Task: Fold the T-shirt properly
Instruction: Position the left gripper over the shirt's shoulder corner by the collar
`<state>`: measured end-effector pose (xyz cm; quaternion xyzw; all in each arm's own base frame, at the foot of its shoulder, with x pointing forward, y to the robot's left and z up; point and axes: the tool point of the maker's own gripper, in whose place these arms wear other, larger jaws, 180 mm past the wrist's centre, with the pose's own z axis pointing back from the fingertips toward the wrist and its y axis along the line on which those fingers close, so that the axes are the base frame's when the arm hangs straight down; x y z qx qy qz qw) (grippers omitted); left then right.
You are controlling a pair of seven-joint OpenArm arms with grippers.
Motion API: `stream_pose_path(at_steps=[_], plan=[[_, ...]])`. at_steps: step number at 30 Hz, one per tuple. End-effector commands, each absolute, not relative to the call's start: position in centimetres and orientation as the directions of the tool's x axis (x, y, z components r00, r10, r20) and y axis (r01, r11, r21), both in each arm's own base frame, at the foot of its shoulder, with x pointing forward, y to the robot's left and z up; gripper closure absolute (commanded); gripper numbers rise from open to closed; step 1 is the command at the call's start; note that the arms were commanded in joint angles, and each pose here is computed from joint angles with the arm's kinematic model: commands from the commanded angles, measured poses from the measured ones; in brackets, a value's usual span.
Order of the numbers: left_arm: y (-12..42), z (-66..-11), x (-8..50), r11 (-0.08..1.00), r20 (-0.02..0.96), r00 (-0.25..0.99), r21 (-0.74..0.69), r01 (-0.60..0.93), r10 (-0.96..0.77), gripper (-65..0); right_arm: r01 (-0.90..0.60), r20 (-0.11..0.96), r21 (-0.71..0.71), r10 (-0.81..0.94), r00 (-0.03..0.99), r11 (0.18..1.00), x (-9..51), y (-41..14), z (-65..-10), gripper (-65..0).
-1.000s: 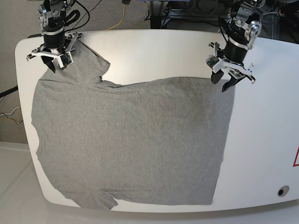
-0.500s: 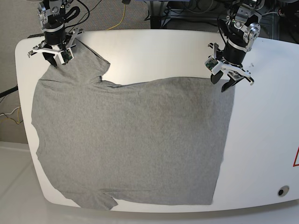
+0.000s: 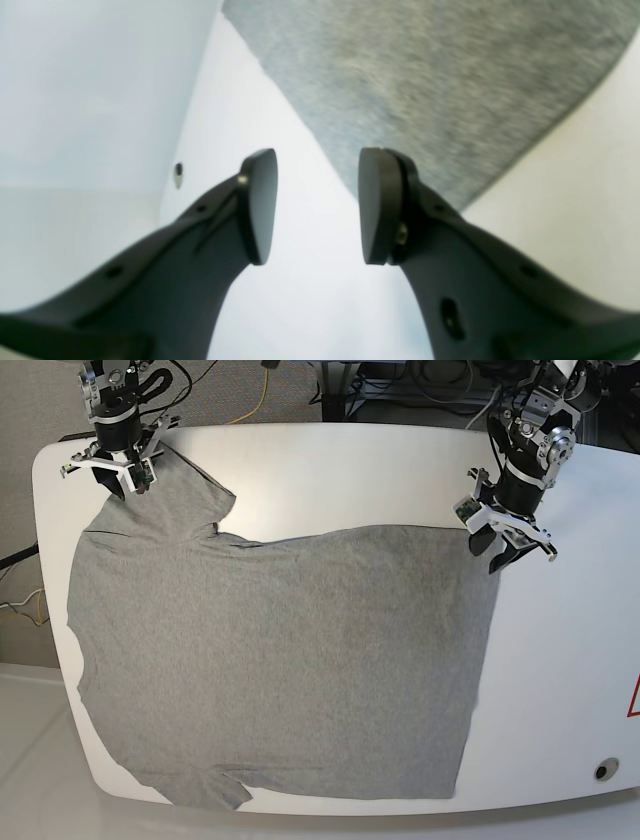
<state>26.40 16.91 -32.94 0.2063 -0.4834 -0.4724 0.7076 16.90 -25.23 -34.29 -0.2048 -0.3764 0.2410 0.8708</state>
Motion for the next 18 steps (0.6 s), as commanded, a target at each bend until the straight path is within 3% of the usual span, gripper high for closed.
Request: stream_pose_path(at_steps=[1, 7, 18], plan=[[17.1, -31.5, 27.0, 0.49, 0.512, 0.071, 0.758, 0.431, -0.856, -24.8, -0.254, 0.566, -0.56, 0.588, 0.578, 0.789, 17.2, -25.5, -33.3, -20.1], [16.1, -31.8, 26.9, 0.593, 0.609, 0.118, 0.679, 0.433, -0.784, -24.5, -0.269, 0.564, -0.553, 0.592, 0.575, 0.788, 17.4, -25.0, -33.5, -20.0], [15.1, -32.1, 26.7, 0.66, 0.675, 0.15, 0.608, 0.441, -0.722, -24.8, -0.27, 0.566, -0.56, 0.599, 0.567, 0.784, 17.8, -24.7, -33.5, -19.7]])
